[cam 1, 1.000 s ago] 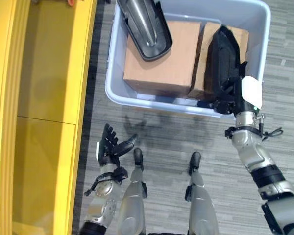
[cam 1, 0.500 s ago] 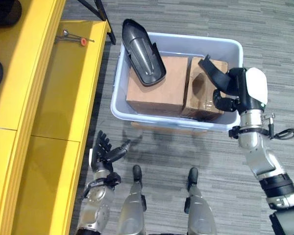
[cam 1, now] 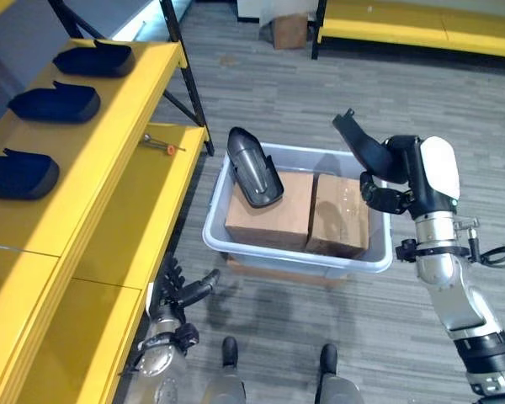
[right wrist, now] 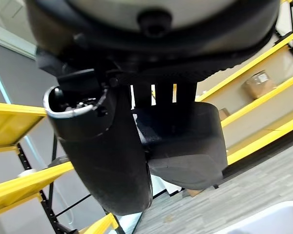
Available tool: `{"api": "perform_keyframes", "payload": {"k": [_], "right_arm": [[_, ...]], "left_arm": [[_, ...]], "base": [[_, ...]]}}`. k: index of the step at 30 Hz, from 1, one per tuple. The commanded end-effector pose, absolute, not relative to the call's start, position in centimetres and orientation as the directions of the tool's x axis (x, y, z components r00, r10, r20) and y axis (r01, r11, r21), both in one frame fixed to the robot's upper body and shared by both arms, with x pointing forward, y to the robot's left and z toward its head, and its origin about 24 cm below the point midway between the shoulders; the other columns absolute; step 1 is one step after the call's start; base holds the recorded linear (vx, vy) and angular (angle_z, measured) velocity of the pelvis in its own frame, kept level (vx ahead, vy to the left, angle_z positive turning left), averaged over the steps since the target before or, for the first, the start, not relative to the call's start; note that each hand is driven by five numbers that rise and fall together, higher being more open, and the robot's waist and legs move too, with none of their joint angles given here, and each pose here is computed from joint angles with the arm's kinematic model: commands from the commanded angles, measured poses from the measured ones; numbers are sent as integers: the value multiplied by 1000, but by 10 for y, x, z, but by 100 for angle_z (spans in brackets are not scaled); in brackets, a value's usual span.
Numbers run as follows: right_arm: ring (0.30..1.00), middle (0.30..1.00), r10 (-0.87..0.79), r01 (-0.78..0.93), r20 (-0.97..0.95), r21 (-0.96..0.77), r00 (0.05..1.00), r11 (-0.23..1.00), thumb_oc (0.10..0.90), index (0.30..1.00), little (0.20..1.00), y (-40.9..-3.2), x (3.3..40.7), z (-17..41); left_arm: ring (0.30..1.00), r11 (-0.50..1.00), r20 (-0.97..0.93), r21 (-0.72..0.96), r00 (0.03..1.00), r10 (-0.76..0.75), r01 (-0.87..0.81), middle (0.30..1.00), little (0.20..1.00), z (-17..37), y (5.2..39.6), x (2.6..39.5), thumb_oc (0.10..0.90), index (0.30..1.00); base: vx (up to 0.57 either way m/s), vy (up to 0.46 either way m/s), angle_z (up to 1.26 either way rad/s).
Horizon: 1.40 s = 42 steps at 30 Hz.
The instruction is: Move parts from the plastic box to the shelf.
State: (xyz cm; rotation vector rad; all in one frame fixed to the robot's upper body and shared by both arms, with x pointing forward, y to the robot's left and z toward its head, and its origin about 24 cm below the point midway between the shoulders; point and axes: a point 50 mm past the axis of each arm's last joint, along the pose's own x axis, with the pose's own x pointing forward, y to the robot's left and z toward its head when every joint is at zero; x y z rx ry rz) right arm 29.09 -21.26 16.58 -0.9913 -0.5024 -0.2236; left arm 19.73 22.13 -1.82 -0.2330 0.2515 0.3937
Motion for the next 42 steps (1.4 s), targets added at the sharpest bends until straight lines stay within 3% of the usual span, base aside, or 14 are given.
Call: {"api": "perform_keyframes", "payload": {"k": [1, 5, 12, 16, 25, 42], "right_arm": [[300, 300, 151, 551, 736, -611, 660, 569, 400, 300, 300, -196, 279, 222], [300, 300, 204, 529, 749, -607, 631, 593, 400, 300, 300, -185, 279, 230], [300, 300, 254, 610, 830, -542, 497, 578, 400, 300, 300, -178, 273, 262], [300, 300, 231, 653, 826, -551, 514, 520, 400, 300, 300, -192, 269, 259], [300, 300, 90, 659, 808, -533, 582, 531, 400, 300, 300, -219, 245, 229], [300, 300, 140, 708, 841, -519, 522, 480, 400, 300, 300, -197, 248, 237]], "left_arm": [[1000, 909, -189, -119, 908, 374, -399, 1000, 1000, -5, 236, 200, 900, 1000], [1000, 886, -249, -142, 882, 400, -441, 1000, 1000, -17, 235, 188, 900, 1000], [1000, 865, -288, -173, 864, 413, -471, 1000, 1000, -24, 230, 184, 900, 1000], [1000, 885, -287, -164, 879, 380, -436, 1000, 1000, -25, 227, 190, 900, 1000], [1000, 924, -210, -156, 926, 314, -349, 1000, 1000, -10, 218, 204, 900, 1000], [1000, 892, -214, -82, 882, 420, -445, 1000, 1000, -11, 238, 188, 900, 1000]], "base": [[3, -159, 5], [-19, -212, 13], [-101, -150, 40], [-158, -18, 123], [-69, 223, 131], [9, 251, 17]]}}
